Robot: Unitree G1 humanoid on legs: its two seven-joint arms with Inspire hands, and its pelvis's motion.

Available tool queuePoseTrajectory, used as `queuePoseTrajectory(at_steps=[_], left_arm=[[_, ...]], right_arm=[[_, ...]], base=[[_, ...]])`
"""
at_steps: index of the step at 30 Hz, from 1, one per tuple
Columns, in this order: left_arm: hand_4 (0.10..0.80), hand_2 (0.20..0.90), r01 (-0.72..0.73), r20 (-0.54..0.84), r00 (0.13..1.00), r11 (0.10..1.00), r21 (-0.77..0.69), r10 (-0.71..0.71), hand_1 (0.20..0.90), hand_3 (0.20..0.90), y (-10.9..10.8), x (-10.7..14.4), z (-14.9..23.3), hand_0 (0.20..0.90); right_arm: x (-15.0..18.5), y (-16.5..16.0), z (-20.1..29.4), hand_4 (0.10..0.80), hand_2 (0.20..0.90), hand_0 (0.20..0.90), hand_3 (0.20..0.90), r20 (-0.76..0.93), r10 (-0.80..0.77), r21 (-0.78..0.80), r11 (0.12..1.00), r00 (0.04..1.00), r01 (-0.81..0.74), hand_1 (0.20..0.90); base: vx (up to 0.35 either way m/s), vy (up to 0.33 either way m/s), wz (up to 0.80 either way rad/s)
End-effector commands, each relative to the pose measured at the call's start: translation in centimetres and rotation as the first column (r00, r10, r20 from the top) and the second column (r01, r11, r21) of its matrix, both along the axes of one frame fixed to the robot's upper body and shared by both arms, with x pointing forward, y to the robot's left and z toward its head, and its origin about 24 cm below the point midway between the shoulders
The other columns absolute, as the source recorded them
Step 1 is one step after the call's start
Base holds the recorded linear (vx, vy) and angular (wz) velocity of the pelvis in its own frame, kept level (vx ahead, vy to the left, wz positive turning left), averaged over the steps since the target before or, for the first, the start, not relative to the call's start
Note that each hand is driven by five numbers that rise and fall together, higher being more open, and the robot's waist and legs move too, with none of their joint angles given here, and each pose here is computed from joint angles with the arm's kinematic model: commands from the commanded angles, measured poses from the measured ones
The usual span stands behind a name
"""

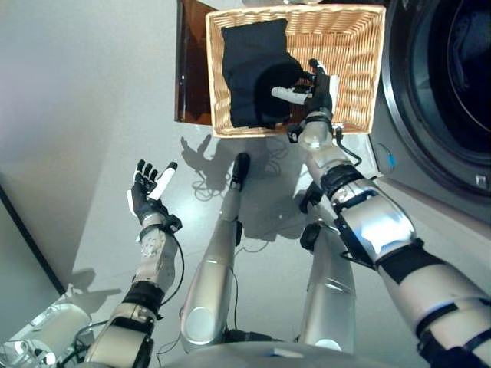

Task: Pick up the clothes and place them into the washing machine

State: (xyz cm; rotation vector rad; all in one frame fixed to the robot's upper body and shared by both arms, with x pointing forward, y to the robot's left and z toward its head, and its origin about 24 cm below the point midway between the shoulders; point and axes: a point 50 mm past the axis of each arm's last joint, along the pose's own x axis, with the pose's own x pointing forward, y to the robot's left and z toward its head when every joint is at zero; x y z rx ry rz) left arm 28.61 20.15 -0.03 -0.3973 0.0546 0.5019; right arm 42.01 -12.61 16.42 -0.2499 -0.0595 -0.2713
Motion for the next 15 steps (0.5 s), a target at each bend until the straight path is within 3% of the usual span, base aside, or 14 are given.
queuePoseTrajectory(at_steps=[1, 2, 3, 4, 15], left_arm=[[0.8, 0.9, -0.031, 0.066, 0.997, 0.997, 0.067, 0.027, 0.9, 0.9, 1.6, 0.2, 1.5, 0.9], [0.8, 0.9, -0.028, 0.064, 0.998, 0.997, 0.066, 0.024, 0.9, 0.9, 1.6, 0.2, 1.4, 0.9], [0.8, 0.9, -0.028, 0.064, 0.998, 0.997, 0.066, 0.024, 0.9, 0.9, 1.6, 0.2, 1.4, 0.9], [0.8, 0.9, -0.033, 0.062, 0.998, 0.997, 0.067, 0.029, 0.9, 0.9, 1.8, 0.0, 1.3, 0.9], [0.8, 0.9, -0.05, 0.025, 0.998, 0.997, 0.055, 0.049, 0.9, 0.9, 2.0, -0.4, 0.4, 0.9]], right_arm=[[-0.7, 8.4, 2.4, 0.543, 0.54, 0.54, 0.54, 0.079, 0.291, -0.025, 0.957, 0.954, -0.29, 0.54], [-0.8, 8.6, 2.5, 0.441, 0.398, 0.398, 0.398, 0.082, 0.3, -0.032, 0.954, 0.95, -0.298, 0.398], [-0.8, 8.6, 2.5, 0.394, 0.332, 0.332, 0.332, 0.082, 0.3, -0.032, 0.954, 0.95, -0.298, 0.332], [-0.8, 8.8, 2.8, 0.3, 0.2, 0.2, 0.2, 0.091, 0.307, -0.056, 0.951, 0.947, -0.303, 0.2], [-0.4, 7.8, 4.0, 0.3, 0.2, 0.2, 0.2, 0.116, 0.258, -0.118, 0.962, 0.959, -0.245, 0.2]], base=[[0.0, 0.0, 0.0], [0.0, 0.0, 0.0], [0.0, 0.0, 0.0], [0.0, 0.0, 0.0], [0.0, 0.0, 0.05]])
